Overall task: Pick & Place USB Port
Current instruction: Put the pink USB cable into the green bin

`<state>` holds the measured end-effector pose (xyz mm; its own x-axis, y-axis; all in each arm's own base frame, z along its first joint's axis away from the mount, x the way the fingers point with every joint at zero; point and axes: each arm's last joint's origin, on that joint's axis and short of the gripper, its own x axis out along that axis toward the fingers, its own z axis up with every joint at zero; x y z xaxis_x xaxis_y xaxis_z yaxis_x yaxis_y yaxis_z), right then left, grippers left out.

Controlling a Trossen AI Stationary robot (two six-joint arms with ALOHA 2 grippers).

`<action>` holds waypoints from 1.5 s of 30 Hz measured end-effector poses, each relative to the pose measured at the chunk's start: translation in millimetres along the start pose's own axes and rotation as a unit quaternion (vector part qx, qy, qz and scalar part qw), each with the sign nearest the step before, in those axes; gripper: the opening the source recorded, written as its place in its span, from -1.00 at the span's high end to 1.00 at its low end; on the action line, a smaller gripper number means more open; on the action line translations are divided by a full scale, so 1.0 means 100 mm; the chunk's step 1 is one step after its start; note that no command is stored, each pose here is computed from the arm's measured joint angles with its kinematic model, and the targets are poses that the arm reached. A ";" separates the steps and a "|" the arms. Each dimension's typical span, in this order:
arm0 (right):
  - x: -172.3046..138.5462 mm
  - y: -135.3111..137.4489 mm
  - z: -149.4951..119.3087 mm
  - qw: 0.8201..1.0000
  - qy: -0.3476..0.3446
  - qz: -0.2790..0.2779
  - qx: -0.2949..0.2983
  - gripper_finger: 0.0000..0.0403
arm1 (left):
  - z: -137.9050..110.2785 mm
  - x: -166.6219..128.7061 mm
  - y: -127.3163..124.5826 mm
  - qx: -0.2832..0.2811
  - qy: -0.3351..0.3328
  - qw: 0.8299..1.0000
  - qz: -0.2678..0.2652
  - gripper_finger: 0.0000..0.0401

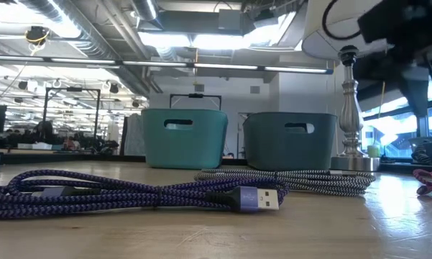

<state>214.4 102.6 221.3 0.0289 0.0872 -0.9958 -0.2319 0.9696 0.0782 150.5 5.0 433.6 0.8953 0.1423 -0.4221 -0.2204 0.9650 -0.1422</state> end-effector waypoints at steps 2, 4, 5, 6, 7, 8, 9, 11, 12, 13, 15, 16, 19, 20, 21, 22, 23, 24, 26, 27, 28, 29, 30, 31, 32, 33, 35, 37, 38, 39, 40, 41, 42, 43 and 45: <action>0.09 0.00 0.06 1.000 0.012 -0.003 -0.001 -0.02 | 0.00 0.02 0.00 0.000 0.002 1.000 0.001 0.27; 0.20 0.00 0.11 1.000 0.029 -0.007 0.000 -0.03 | 0.00 0.02 0.00 0.000 0.003 1.000 0.001 0.27; 0.25 0.00 0.13 0.999 0.036 -0.009 -0.001 -0.03 | 0.00 0.02 0.00 0.000 0.003 1.000 0.001 0.27; 0.29 0.00 0.15 0.999 0.044 -0.011 -0.003 -0.02 | 0.00 0.03 0.00 0.000 0.003 1.000 0.001 0.27; 0.35 0.00 0.17 0.999 0.051 -0.012 -0.007 0.00 | 0.00 0.03 0.00 0.001 0.003 1.000 0.001 0.27; 0.40 0.00 0.18 0.998 0.055 -0.013 -0.010 0.01 | 0.00 0.03 0.00 0.001 0.003 1.000 0.001 0.27; 0.45 0.00 0.19 0.998 0.058 -0.013 -0.011 0.03 | 0.00 0.03 0.00 0.001 0.003 1.000 0.001 0.27; 0.55 0.00 0.19 0.998 0.063 -0.004 -0.009 0.06 | 0.00 0.03 0.00 0.001 0.003 1.000 0.001 0.27; 0.60 0.00 0.18 0.998 0.065 0.002 -0.006 0.08 | 0.00 0.03 0.00 0.001 0.003 1.000 0.001 0.27; 0.65 0.00 0.17 0.998 0.066 0.008 -0.002 0.10 | 0.00 0.03 0.00 0.001 0.003 1.000 0.001 0.27; 0.72 -0.01 0.14 0.998 0.066 0.020 0.004 0.13 | 0.00 0.03 0.00 0.001 0.003 1.000 0.001 0.27; 0.76 -0.01 0.12 0.998 0.065 0.023 0.005 0.14 | 0.00 0.03 0.00 0.001 0.003 1.000 0.001 0.27; 0.85 -0.03 0.06 0.997 0.067 0.022 0.009 0.21 | 0.00 0.03 0.00 0.005 0.003 1.000 0.001 0.27; 0.86 -0.03 0.05 0.997 0.067 0.020 0.014 0.25 | 0.00 0.03 0.00 0.007 0.004 1.000 0.001 0.27; 0.87 -0.04 0.04 0.997 0.066 0.017 0.019 0.30 | 0.00 0.03 0.00 0.008 0.004 1.000 0.002 0.27; 0.88 -0.04 0.03 0.997 0.067 0.015 0.024 0.36 | 0.00 0.03 0.00 0.009 0.004 1.000 0.002 0.27; 0.88 -0.05 0.03 0.997 0.067 0.012 0.028 0.45 | 0.00 0.03 0.00 0.008 0.003 1.000 0.002 0.27; 0.88 -0.05 0.03 0.997 0.067 0.010 0.032 0.55 | 0.00 0.03 0.00 0.008 0.003 1.000 0.003 0.27; 0.87 -0.05 0.04 0.997 0.066 0.006 0.044 0.80 | 0.00 0.03 0.00 0.009 0.003 1.000 0.003 0.27; 0.86 -0.05 0.05 0.996 0.067 0.007 0.050 0.87 | 0.00 0.03 0.00 0.009 0.003 1.000 0.003 0.27; 0.84 -0.04 0.06 0.996 0.068 0.008 0.060 0.90 | 0.00 0.03 0.00 0.009 0.003 1.000 0.003 0.27; 0.80 -0.03 0.08 0.995 0.067 0.005 0.073 0.89 | 0.00 0.03 0.00 0.010 0.003 1.000 0.003 0.27; 0.74 -0.02 0.10 0.994 0.065 0.000 0.087 0.89 | 0.00 0.03 0.00 0.013 0.004 1.000 0.003 0.27; 0.66 -0.02 0.13 0.993 0.063 -0.006 0.099 0.89 | 0.00 0.03 0.00 0.019 0.004 1.000 0.003 0.27; 0.55 -0.01 0.14 0.992 0.059 -0.017 0.111 0.89 | 0.00 0.03 0.00 0.023 0.004 1.000 0.003 0.27; 0.43 0.00 0.15 0.991 0.055 -0.029 0.121 0.89 | 0.00 0.03 0.00 0.026 0.004 1.000 0.003 0.27; 0.12 0.05 0.19 0.988 0.019 -0.053 0.140 0.89 | 0.00 0.02 0.00 0.026 0.003 1.000 0.003 0.27; -0.27 0.09 0.21 0.983 -0.040 -0.074 0.164 0.89 | 0.00 0.02 0.00 0.026 0.003 1.000 0.003 0.27; -0.47 0.11 0.22 0.978 -0.081 -0.083 0.175 0.89 | 0.00 0.02 0.00 0.026 0.003 1.000 0.003 0.27; -0.67 0.13 0.23 0.970 -0.132 -0.092 0.184 0.89 | 0.00 0.02 0.00 0.026 0.002 1.000 0.005 0.27; -0.88 0.15 0.24 0.958 -0.191 -0.102 0.190 0.89 | 0.00 0.02 0.00 0.026 0.000 1.000 0.008 0.27; -1.08 0.15 0.25 0.939 -0.256 -0.115 0.197 0.89 | 0.01 0.03 0.00 0.025 -0.004 1.000 0.013 0.27; -1.28 0.16 0.26 0.917 -0.323 -0.130 0.196 0.89 | 0.03 0.05 0.00 0.023 -0.011 1.000 0.017 0.27; -1.47 0.15 0.27 0.891 -0.385 -0.147 0.190 0.89 | 0.05 0.07 -0.01 0.020 -0.021 0.999 0.019 0.27; -1.81 0.13 0.28 0.839 -0.482 -0.192 0.163 0.89 | 0.13 0.12 -0.03 0.020 -0.051 0.998 0.015 0.27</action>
<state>233.1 105.7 403.5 0.8502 -0.2544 -0.4609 0.2490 0.9657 -0.0736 166.8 6.5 440.4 0.9236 0.1912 -0.3323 -0.2339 0.9678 -0.0934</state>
